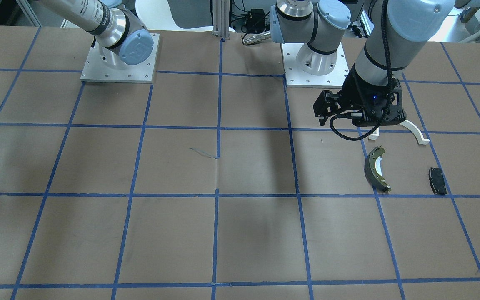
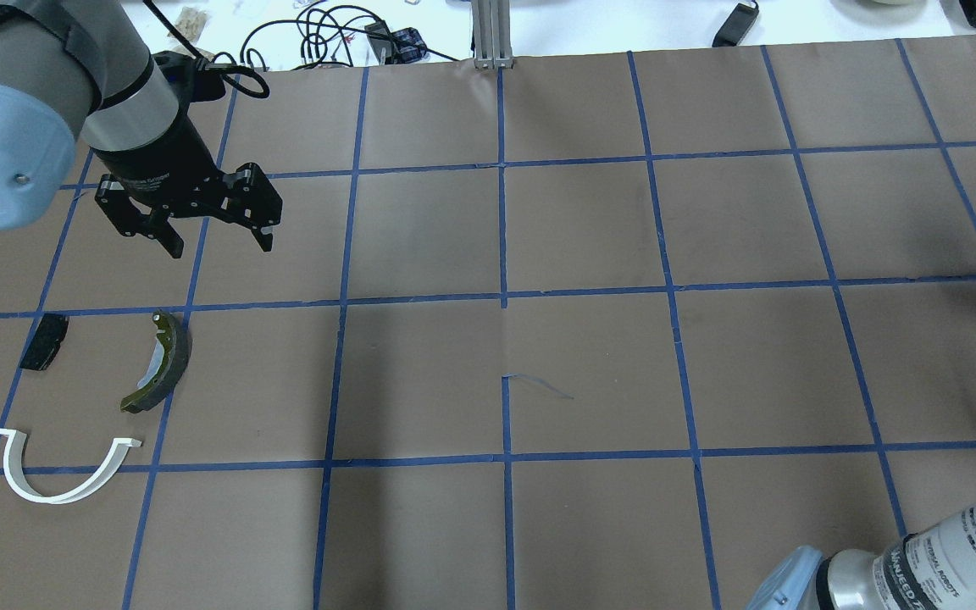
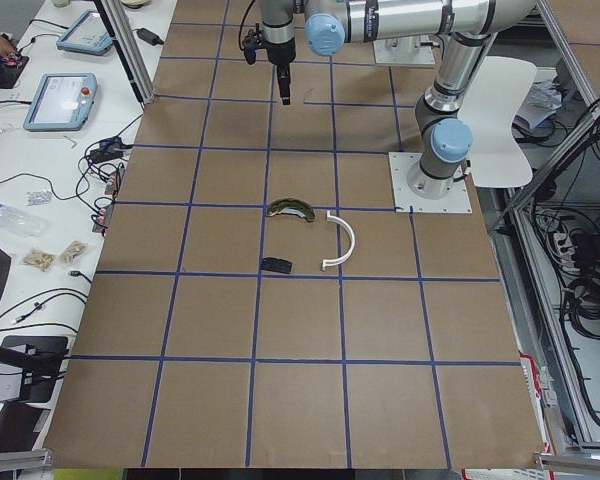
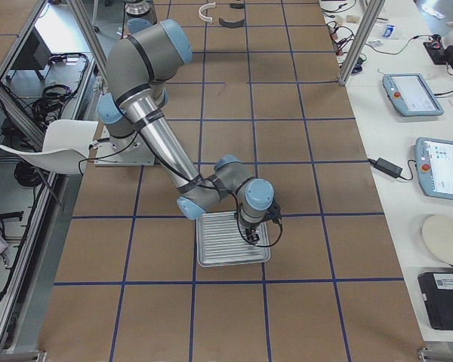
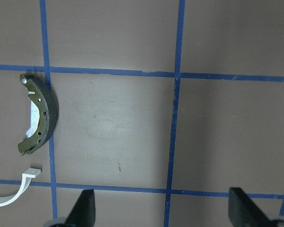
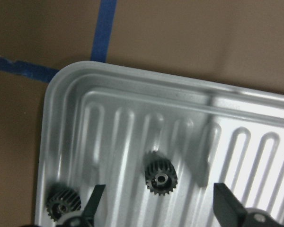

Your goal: Place bearing gear from tray to pile

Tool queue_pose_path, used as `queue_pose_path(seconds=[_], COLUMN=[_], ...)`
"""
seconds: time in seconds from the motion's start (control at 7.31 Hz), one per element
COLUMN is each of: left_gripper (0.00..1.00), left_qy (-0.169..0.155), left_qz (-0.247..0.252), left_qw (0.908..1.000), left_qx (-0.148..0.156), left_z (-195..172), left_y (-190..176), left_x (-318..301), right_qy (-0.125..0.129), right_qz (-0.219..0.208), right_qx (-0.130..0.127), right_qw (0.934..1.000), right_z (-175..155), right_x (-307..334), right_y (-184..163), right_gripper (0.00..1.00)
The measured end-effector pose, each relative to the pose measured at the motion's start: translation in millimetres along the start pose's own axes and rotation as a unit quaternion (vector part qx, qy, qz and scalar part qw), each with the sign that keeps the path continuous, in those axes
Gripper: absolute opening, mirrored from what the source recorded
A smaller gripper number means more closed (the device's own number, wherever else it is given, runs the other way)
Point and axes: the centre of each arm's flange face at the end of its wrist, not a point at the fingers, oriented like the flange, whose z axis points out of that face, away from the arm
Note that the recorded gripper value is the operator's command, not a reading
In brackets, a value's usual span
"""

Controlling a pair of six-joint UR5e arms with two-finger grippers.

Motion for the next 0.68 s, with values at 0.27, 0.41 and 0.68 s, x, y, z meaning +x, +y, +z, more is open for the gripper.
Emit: queue_pose_path(seconds=[0.27, 0.41, 0.68], left_gripper=[1.00, 1.00, 1.00], left_qy=[0.000, -0.001, -0.006], left_qz=[0.000, 0.000, 0.000], left_qw=[1.0000, 1.0000, 1.0000], left_qx=[-0.001, -0.001, -0.001], left_z=[0.5, 0.4, 0.8], left_y=[-0.3, 0.1, 0.1], left_x=[-0.1, -0.2, -1.1], right_qy=[-0.003, -0.004, 0.003], right_qz=[0.006, 0.010, 0.015], right_qx=[-0.002, -0.002, 0.000], right_qw=[1.0000, 0.9999, 0.9999], right_z=[4.2, 6.5, 8.6], right_x=[-1.3, -1.6, 0.2], right_y=[0.3, 0.5, 0.1], right_gripper=[0.48, 0.48, 0.48])
